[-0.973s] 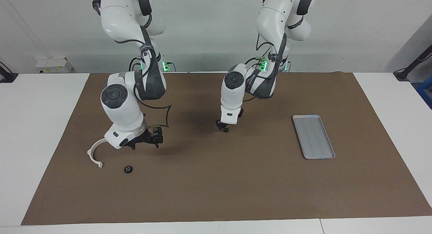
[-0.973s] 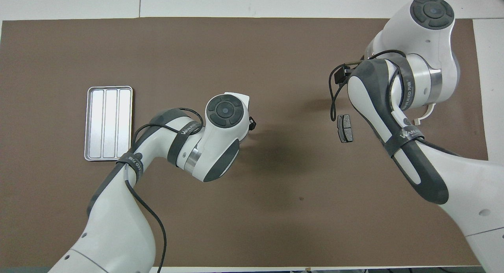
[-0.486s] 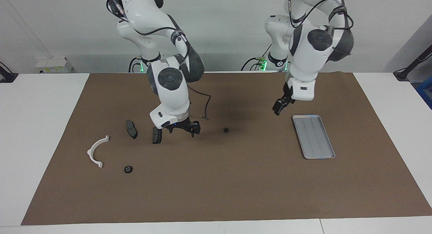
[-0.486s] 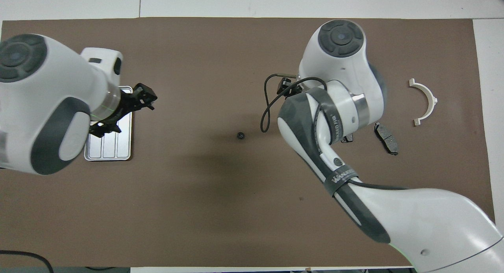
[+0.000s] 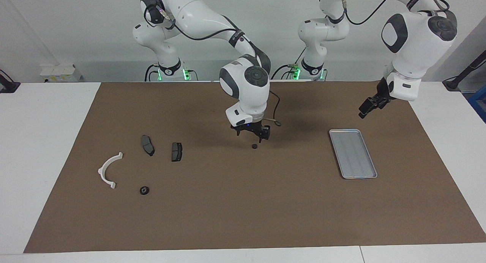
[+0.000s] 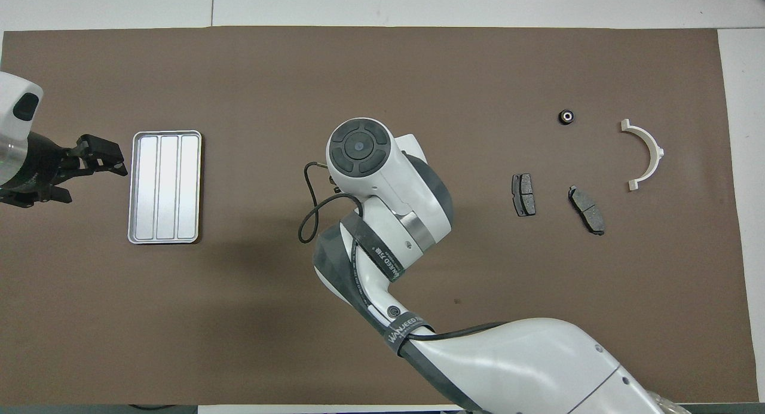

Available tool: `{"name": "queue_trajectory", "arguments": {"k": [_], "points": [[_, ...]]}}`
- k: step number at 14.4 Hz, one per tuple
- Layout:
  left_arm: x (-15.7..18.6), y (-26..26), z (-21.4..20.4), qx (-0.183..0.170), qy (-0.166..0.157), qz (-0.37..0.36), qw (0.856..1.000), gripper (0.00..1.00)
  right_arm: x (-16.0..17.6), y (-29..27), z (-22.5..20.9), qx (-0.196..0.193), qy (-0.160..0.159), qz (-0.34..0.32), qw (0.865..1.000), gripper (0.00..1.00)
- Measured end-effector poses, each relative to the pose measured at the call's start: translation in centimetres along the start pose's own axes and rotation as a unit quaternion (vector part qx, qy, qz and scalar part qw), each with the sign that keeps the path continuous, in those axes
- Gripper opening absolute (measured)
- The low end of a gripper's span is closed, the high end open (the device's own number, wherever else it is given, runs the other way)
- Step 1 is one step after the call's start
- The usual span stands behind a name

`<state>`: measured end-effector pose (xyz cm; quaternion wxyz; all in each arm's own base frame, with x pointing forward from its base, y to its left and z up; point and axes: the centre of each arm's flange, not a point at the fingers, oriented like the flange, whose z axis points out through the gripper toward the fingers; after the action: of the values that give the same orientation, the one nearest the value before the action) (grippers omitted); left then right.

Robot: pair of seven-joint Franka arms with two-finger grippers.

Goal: Place bearing gear from tray to pile
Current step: 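Grasp the mid-table bearing with the right gripper while the left gripper withdraws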

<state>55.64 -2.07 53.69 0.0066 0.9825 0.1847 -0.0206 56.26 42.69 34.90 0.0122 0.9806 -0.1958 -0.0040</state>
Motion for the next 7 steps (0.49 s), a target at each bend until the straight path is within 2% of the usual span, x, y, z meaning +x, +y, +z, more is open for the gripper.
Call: {"name": "queue_trajectory", "arguments": {"k": [5,7], "points": [[-0.3,0.2,-3.8,-0.005,0.016,0.055,0.998,1.00,-0.2,-2.1,3.6,0.023,0.016,-0.003,1.000,1.00],[-0.4,0.2,-4.6,-0.003,0.010,0.062,0.998,1.00,-0.1,-2.2,4.1,0.025,0.017,-0.003,1.000,1.00]]}}
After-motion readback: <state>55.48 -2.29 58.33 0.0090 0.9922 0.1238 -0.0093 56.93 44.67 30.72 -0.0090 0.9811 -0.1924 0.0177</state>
